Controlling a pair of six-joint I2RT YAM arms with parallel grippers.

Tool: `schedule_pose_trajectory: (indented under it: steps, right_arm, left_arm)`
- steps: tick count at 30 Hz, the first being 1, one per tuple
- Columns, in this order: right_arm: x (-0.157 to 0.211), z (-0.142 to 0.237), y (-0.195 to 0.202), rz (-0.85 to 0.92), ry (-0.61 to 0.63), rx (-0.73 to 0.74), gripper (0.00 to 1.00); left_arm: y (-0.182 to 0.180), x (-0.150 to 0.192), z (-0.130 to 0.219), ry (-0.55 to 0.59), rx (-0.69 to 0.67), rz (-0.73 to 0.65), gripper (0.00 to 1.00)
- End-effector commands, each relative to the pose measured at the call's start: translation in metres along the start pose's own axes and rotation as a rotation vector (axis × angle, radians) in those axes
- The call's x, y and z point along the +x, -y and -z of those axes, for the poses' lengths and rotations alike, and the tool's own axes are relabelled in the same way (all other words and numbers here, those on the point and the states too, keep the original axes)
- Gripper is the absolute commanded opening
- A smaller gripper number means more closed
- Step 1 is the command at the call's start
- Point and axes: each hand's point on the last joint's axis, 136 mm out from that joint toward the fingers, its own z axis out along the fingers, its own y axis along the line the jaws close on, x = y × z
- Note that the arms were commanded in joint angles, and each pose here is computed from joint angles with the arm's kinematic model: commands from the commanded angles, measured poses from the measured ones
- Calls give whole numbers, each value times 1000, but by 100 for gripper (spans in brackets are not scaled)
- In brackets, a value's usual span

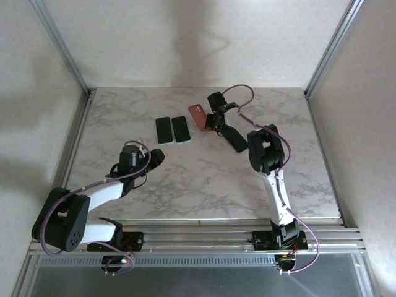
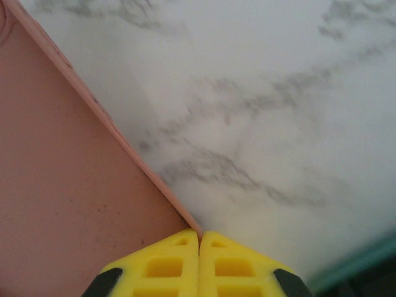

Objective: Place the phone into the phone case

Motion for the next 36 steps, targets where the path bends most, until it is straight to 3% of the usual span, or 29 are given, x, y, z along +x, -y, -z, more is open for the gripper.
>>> schedule_pose_trajectory:
  steps: [1, 9, 23, 36]
  right_arm:
    - [0, 32, 5, 15, 27, -1, 0]
    - [48, 70, 19, 40, 0, -32, 0]
    - [181, 100, 28, 201, -89, 75, 0]
    - [224, 90, 13, 306, -129, 116, 0]
  left_arm:
    - [9, -11, 0, 26, 30, -15, 46]
    - [12, -14, 3, 36, 31, -29, 46]
    - [13, -19, 13, 65, 20, -45, 46]
    - [11, -16, 27, 88, 21, -34, 47]
